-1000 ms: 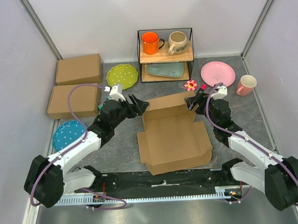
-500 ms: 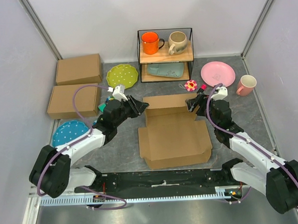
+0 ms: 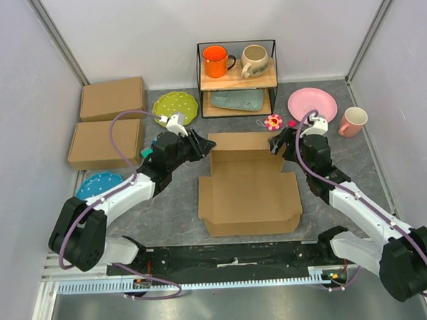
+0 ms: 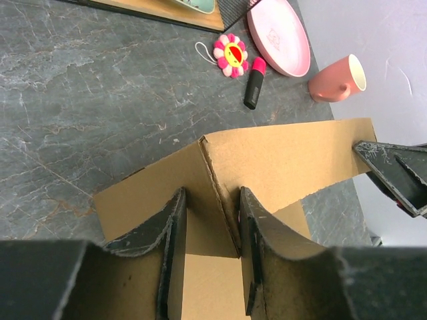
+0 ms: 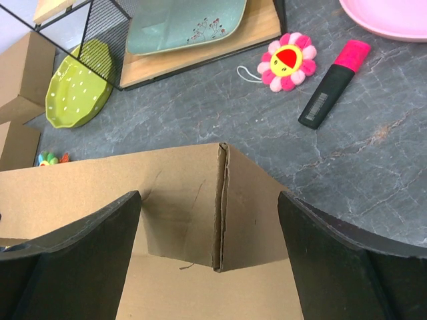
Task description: Fold the paper box
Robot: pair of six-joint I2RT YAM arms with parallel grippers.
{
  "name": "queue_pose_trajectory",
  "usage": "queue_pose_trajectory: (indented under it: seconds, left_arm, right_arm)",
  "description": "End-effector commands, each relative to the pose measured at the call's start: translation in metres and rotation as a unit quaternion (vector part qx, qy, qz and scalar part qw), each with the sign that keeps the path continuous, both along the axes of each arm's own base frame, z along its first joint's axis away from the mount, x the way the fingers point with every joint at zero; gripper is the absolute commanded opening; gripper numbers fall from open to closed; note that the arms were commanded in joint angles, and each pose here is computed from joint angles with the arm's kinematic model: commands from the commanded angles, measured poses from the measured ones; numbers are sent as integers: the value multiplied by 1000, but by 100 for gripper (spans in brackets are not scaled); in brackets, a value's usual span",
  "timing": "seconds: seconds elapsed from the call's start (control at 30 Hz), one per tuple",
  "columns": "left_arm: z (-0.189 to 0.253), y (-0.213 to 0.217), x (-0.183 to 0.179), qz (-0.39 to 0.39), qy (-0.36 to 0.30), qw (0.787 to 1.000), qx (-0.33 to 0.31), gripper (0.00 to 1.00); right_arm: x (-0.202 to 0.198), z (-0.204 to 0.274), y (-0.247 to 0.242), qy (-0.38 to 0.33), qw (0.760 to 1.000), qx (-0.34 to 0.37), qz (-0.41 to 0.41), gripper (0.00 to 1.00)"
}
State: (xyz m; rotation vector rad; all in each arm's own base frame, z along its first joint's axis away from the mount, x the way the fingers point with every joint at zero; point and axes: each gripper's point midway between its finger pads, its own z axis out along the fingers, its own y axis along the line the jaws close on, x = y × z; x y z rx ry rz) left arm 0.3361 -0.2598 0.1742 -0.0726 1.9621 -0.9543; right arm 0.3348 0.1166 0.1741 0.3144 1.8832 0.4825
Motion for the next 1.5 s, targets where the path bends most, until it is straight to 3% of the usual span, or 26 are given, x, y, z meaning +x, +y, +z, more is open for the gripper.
queue_pose_trajectory:
  seconds: [0.0, 0.33, 0.47, 0.57, 0.73, 0.9, 1.17, 1.33, 1.47]
  left_arm:
    - [-56, 16, -8, -13, 79, 993, 90, 32]
    - [-86, 28, -10, 2, 125, 985, 117, 33]
    - [-92, 36, -7, 18, 125, 983, 135, 33]
    - [-95, 32, -6, 11, 131, 982, 138, 33]
    - [-99, 34, -5, 11, 137, 979, 147, 34]
    - [-98, 35, -4, 14, 135, 979, 152, 34]
    - [-97, 33, -3, 9, 136, 979, 149, 35]
    - [-97, 32, -3, 9, 138, 980, 146, 35]
    - [-96, 30, -4, 7, 140, 980, 142, 36]
  right_arm:
    - [19, 13, -9, -8, 1000, -9, -22, 90]
    - [1, -51, -19, 43, 999, -2, -24, 78]
    - [-11, -69, -20, 57, 998, 2, -20, 78]
    - [-10, -54, -19, 40, 999, 9, -18, 84]
    - [11, 16, -19, -17, 999, 27, -33, 92]
    - [30, 58, -28, -45, 995, 76, -49, 93]
    - [37, 39, -16, -50, 989, 141, 14, 84]
    - [33, 15, -14, -31, 991, 130, 22, 83]
    - [31, -11, -18, -1, 993, 118, 11, 77]
